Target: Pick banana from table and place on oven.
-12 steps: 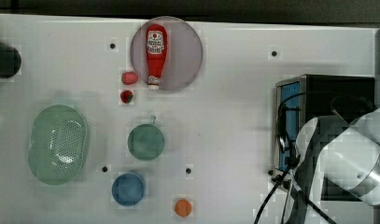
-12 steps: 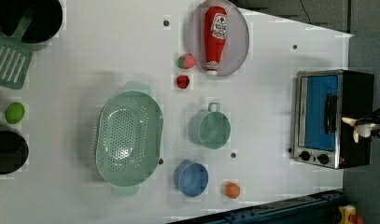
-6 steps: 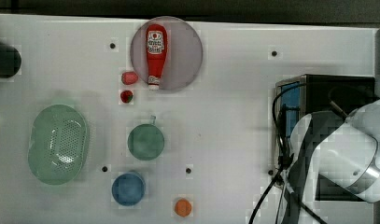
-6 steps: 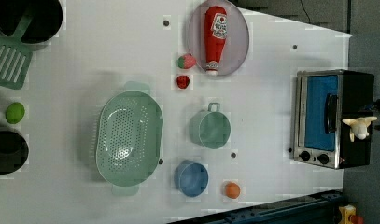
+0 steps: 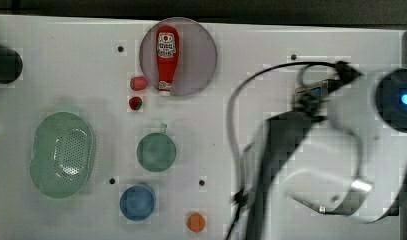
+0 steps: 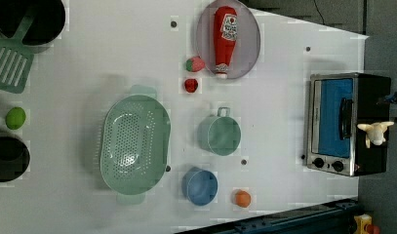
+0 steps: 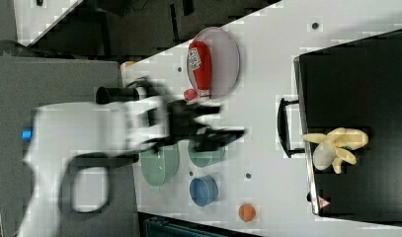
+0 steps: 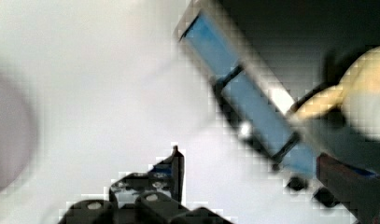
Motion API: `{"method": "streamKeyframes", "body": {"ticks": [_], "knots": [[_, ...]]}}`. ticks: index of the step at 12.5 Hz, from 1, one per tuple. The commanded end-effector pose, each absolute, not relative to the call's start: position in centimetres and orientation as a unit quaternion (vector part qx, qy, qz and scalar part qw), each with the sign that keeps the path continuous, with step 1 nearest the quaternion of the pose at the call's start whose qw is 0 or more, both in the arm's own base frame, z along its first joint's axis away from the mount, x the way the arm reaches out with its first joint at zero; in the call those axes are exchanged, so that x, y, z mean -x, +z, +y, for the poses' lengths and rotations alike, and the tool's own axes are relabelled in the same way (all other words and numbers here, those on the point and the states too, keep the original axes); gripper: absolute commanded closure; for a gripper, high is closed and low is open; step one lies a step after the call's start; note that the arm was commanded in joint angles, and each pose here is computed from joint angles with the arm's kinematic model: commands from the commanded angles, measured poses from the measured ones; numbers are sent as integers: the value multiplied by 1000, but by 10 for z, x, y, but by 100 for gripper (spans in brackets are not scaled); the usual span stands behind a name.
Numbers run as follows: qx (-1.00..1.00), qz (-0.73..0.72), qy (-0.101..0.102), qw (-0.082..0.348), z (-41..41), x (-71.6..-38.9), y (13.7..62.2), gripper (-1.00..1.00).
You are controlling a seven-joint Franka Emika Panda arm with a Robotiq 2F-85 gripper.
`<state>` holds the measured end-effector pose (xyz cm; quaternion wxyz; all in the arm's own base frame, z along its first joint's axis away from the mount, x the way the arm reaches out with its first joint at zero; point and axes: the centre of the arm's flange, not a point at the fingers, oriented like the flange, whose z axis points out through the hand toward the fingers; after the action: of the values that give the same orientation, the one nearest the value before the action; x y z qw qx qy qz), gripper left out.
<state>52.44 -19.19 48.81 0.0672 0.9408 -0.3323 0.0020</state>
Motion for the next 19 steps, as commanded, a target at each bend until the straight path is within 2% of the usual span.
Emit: {"method": "streamKeyframes", "body": {"ticks": [1,3,5,7,13,19], "knots": [[-882,-470,22,32,-105,-515,558,-100],[-842,-538,43,18,-68,-505,583,-100],[-838,-544,54,10,-39,-490,598,-100],[-843,-535,54,8,-27,-475,600,-100],[-865,-501,36,3,-33,-445,593,-100],[-865,-501,36,3,-34,-444,592,-100]]}}
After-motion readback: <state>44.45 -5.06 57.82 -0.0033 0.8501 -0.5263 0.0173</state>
